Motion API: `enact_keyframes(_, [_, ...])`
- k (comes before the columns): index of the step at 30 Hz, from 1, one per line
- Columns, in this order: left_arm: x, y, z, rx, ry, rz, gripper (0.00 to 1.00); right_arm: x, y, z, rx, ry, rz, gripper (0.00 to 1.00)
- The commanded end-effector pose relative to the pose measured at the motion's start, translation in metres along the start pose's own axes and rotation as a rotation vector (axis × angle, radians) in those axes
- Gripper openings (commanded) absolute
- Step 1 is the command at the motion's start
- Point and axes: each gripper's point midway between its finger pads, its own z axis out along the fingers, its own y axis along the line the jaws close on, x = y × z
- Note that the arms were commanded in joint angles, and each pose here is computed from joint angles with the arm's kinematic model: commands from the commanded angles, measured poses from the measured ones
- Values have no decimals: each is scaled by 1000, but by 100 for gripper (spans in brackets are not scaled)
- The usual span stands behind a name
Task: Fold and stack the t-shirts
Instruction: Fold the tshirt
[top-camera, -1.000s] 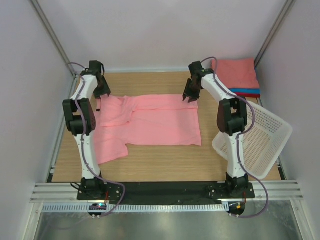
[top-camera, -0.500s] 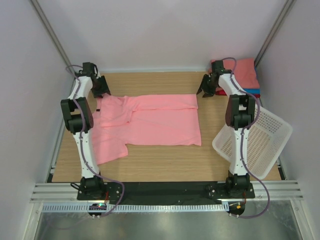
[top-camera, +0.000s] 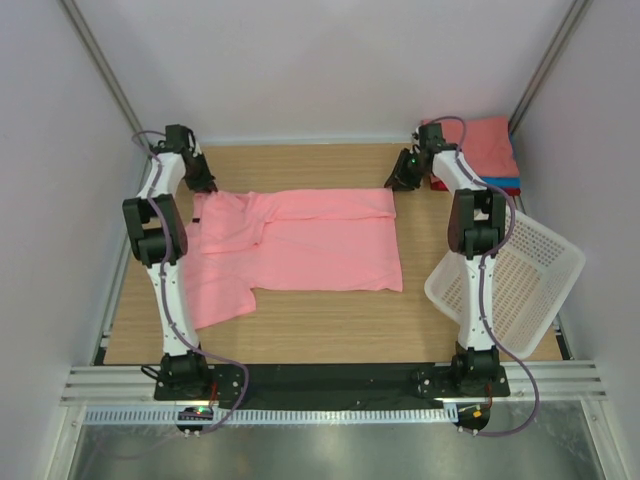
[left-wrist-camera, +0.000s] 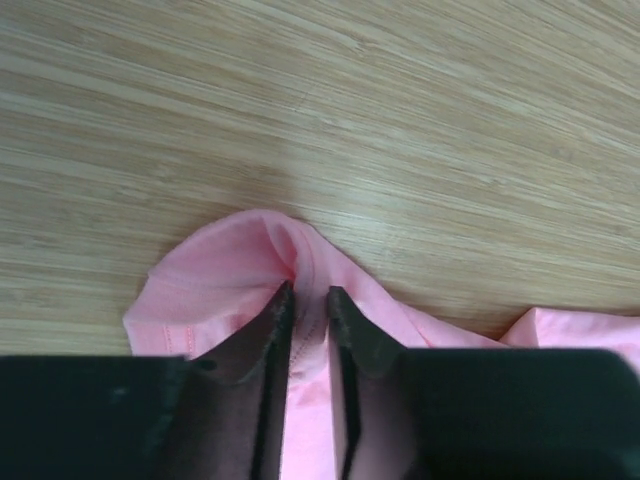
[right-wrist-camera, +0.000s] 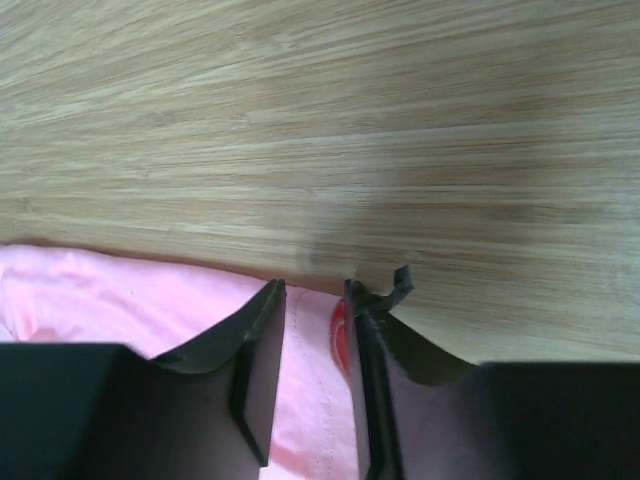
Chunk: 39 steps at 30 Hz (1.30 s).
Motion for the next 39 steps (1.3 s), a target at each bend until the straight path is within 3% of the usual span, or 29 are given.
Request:
enact_keyframes(1, [-23, -9, -14, 31, -70, 2, 18, 8, 1, 12, -31, 16, 10, 32])
enact_keyframes(2, [-24, -8, -15, 25, -74, -4, 8, 4, 3, 14, -43, 3, 16, 27])
enact_keyframes(3, [-25, -6, -16, 20, -75, -10, 3, 2, 5, 15, -48, -4, 39, 14])
enact_keyframes(5, [-28, 2, -18, -6, -86, -50, 0, -4, 5, 19, -47, -31, 56, 1])
enact_keyframes(14, [-42, 33, -25, -50, -171, -218, 0, -40, -13, 5, 99, -229, 118, 1])
enact_keyframes(21, [-46, 44, -27, -103, -206, -269, 0, -46, -28, -2, 178, -291, 152, 1])
enact_keyframes(28, [-63, 37, -45, -47, -278, -314, 0, -48, -36, -2, 209, -317, 176, 1])
enact_keyframes(34, [-57, 27, -53, 2, -245, -341, 0, -48, -37, 2, 207, -318, 189, 1])
enact_keyframes(39, [-27, 40, -45, -69, -161, -367, 5, -47, -38, 4, 208, -315, 197, 1])
